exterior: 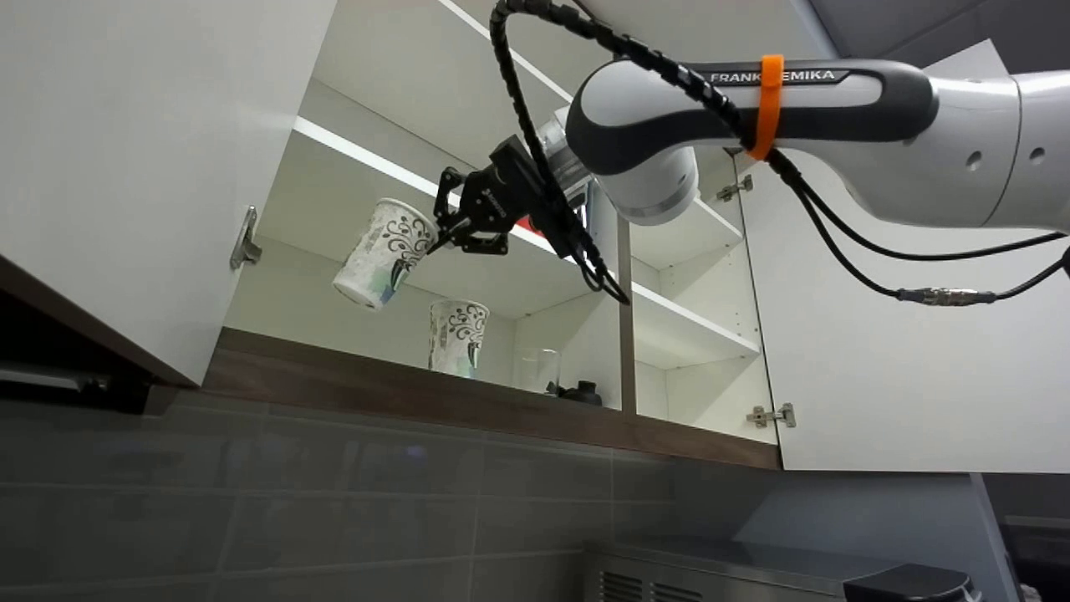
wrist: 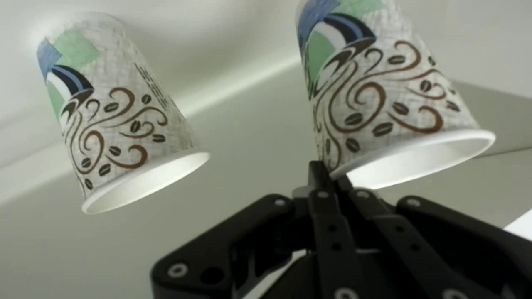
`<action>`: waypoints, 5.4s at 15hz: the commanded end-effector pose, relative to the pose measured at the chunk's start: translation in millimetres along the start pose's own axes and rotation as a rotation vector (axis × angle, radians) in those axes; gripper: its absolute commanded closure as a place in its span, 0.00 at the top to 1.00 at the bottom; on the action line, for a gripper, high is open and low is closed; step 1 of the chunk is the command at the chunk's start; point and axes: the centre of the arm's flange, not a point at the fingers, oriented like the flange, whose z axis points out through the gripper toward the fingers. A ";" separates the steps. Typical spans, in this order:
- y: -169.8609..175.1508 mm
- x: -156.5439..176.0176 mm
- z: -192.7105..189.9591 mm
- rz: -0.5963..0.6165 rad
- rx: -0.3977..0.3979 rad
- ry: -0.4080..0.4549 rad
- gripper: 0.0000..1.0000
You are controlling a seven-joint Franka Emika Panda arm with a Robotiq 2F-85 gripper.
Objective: Stack the coffee cups on the bottom shelf together then place them on the counter.
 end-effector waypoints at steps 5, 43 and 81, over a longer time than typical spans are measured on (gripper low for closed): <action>24.2 -48.0 -41.3 -0.345 0.106 0.115 0.01; 58.4 -13.6 -70.9 -0.633 -0.088 0.370 0.01; 35.0 14.2 -29.2 -0.206 -0.347 0.118 1.00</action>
